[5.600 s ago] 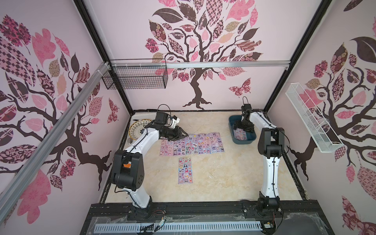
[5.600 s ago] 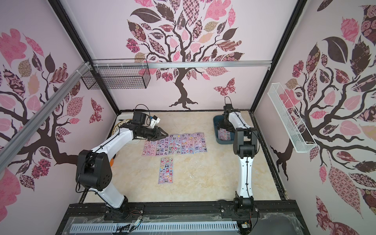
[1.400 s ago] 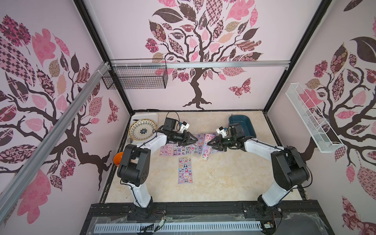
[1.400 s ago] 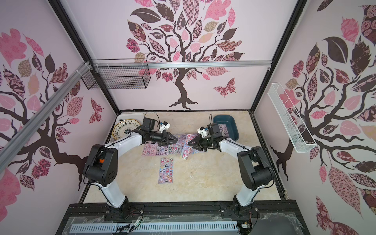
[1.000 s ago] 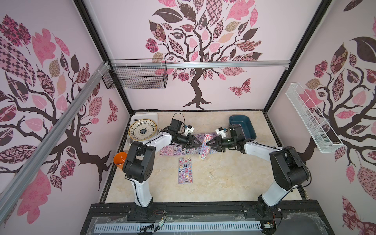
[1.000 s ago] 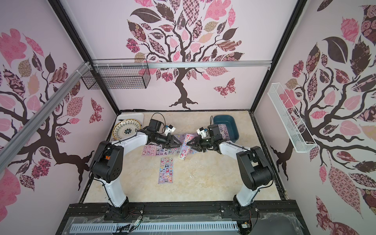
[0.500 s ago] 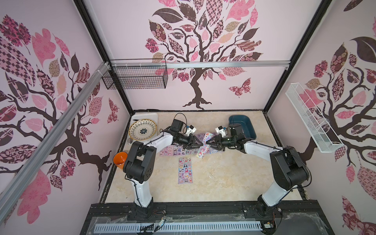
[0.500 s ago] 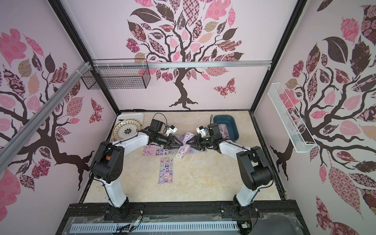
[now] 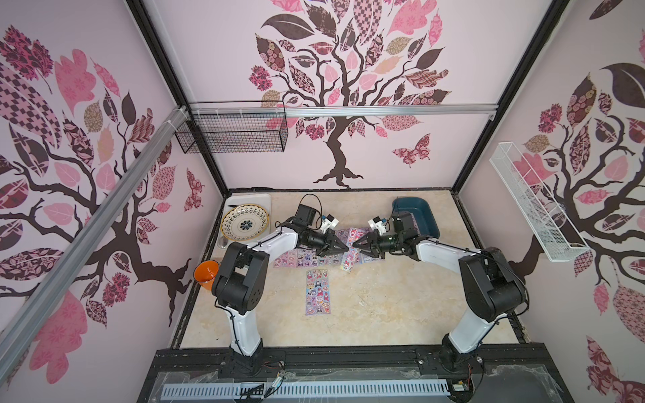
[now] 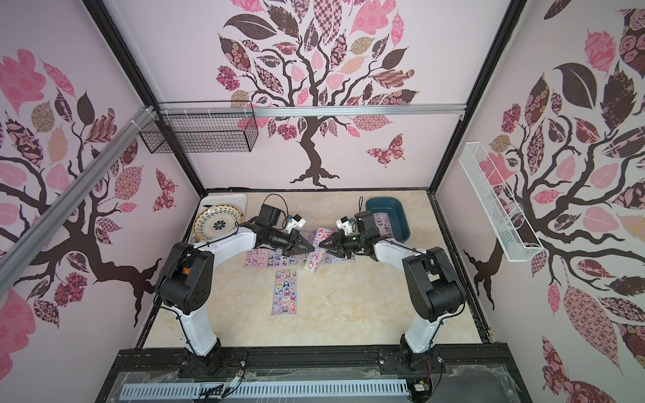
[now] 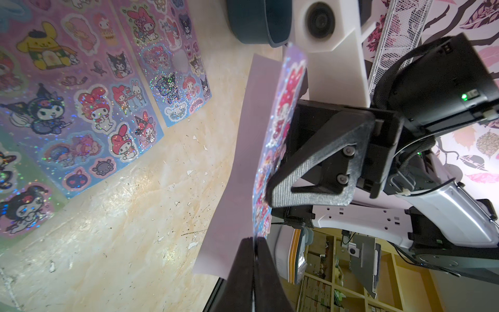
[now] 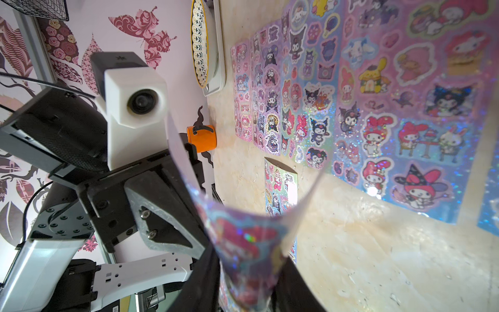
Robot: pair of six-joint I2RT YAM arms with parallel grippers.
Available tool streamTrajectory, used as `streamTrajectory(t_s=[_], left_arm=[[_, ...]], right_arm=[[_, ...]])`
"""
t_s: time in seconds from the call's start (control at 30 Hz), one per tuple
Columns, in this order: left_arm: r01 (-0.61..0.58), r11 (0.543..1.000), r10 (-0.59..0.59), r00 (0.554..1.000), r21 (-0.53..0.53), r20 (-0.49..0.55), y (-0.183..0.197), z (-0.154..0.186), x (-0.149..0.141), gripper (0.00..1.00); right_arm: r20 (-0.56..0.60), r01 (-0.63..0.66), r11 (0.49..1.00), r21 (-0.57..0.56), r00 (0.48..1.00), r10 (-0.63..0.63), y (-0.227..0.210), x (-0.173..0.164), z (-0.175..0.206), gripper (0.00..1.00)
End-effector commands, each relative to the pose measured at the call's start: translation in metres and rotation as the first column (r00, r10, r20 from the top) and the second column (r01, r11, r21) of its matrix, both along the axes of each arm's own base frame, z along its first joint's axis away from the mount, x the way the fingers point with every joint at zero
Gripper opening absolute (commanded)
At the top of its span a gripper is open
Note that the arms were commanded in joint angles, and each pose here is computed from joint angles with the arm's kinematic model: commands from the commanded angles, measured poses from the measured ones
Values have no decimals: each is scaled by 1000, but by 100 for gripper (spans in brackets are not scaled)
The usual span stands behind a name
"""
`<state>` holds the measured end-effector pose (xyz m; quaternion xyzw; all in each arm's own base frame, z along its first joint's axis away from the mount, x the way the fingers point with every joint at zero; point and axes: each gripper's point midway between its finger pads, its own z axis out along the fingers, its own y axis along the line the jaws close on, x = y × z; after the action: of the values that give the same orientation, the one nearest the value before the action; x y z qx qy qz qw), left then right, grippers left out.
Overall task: Take the stickers out of the storage box
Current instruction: Place the sticker at the center of the board.
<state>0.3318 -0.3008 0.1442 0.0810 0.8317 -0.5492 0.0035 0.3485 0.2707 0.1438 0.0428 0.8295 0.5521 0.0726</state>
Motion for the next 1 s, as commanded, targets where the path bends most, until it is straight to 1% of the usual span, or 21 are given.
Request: streamTrajectory(t_s=[0.0,0.07,0.17,0.27,0.33,0.4,0.47,0.53,0.6,0.7,0.83,0.97], left_arm=[[11,1000,-11,1000,-10,3,-4,-3,4,5],[11,1000,-11,1000,-10,3,-4,-3,4,0],[9,1000,-9,1000,-15,8,-5,-1,5,0],[6,1000,-5,1000,-19,20,-4,3,6,0],[-3,1000,4,999,-27,33,0,7,9,0],[-20,999,21,999,-34,38,4,10,13,0],[-48,996,51,998,-71,34,9,16,21,0],[-90,987,93,996,-135,11,15,24,30,0],[-137,972,140,990,-193,-2,23,33,42,0],[-195,945,205,979,-261,11,33,50,57,0],[-236,923,252,967,-304,16,33,64,63,0],[-264,893,280,960,-366,-9,33,79,67,0]], right_arm=[[16,-7,1000,6,1000,7,2,8,4,35],[14,-8,1000,8,1000,8,3,7,4,35],[14,-9,1000,10,1000,9,3,7,4,38],[17,1,1000,10,1000,-1,0,9,6,47],[18,23,1000,10,1000,-23,-4,12,5,56],[15,48,999,24,999,-48,-7,17,6,63],[13,63,996,55,998,-64,-7,21,9,68],[7,73,994,86,997,-74,-5,22,13,74],[3,81,991,109,997,-82,-5,24,16,78],[-2,90,985,145,996,-91,-4,25,23,85],[-1,98,977,187,995,-100,-2,27,32,90],[5,112,965,238,993,-117,-1,30,43,95]])
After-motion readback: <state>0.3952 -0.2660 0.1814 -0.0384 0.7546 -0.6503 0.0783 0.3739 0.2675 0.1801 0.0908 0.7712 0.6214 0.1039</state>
